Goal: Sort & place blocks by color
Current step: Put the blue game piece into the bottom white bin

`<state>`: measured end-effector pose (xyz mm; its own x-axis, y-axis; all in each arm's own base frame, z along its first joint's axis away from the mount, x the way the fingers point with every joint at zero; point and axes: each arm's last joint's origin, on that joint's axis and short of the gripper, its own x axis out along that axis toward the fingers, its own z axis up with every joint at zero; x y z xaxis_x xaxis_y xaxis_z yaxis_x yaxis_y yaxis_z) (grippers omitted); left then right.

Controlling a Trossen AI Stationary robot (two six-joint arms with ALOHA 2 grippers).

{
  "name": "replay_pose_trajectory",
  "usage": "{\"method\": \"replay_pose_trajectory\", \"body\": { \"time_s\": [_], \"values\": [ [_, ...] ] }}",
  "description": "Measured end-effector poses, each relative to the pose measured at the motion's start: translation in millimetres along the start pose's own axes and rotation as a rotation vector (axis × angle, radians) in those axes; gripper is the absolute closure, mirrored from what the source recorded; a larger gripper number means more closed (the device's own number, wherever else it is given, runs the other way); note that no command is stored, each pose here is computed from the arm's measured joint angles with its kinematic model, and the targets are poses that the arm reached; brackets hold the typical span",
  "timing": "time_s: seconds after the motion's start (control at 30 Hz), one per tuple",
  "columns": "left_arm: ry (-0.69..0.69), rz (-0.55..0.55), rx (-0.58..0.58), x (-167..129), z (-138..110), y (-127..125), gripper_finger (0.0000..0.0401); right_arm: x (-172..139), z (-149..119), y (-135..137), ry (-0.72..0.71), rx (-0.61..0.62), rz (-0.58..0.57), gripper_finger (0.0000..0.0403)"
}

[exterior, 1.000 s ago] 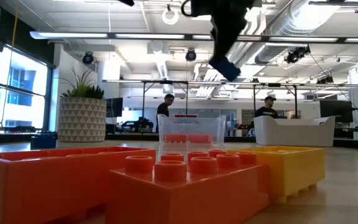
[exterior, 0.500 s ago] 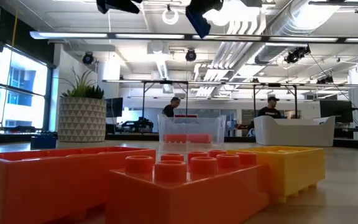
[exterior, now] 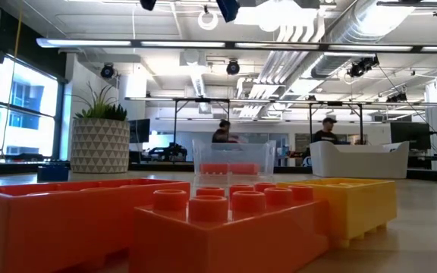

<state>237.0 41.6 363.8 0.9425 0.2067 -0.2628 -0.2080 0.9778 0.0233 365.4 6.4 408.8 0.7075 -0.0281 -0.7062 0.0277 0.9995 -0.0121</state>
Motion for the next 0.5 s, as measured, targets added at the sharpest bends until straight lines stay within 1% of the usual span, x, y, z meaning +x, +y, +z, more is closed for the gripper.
{"method": "replay_pose_trajectory", "body": {
  "time_s": [0.2, 0.27, 0.4, 0.5],
  "values": [
    [0.003, -0.051, -0.001, 3.8, -1.0, -0.8, 0.0199, -2.6, 0.8, -0.4, -0.012, 0.001, -0.011, 0.0293],
    [0.006, -0.056, -0.005, 5.5, -1.4, -1.0, 0.0197, -6.3, 2.9, -0.8, -0.04, 0.003, -0.016, 0.0293],
    [0.037, -0.053, -0.028, 13.8, -6.0, -0.4, 0.0179, -15.5, 7.2, -2.0, -0.101, 0.028, -0.036, 0.0293],
    [0.058, -0.052, -0.028, 20.0, -9.3, -0.4, 0.0161, -19.3, 8.4, -4.4, -0.121, 0.057, -0.049, 0.0293]
  ]
}}
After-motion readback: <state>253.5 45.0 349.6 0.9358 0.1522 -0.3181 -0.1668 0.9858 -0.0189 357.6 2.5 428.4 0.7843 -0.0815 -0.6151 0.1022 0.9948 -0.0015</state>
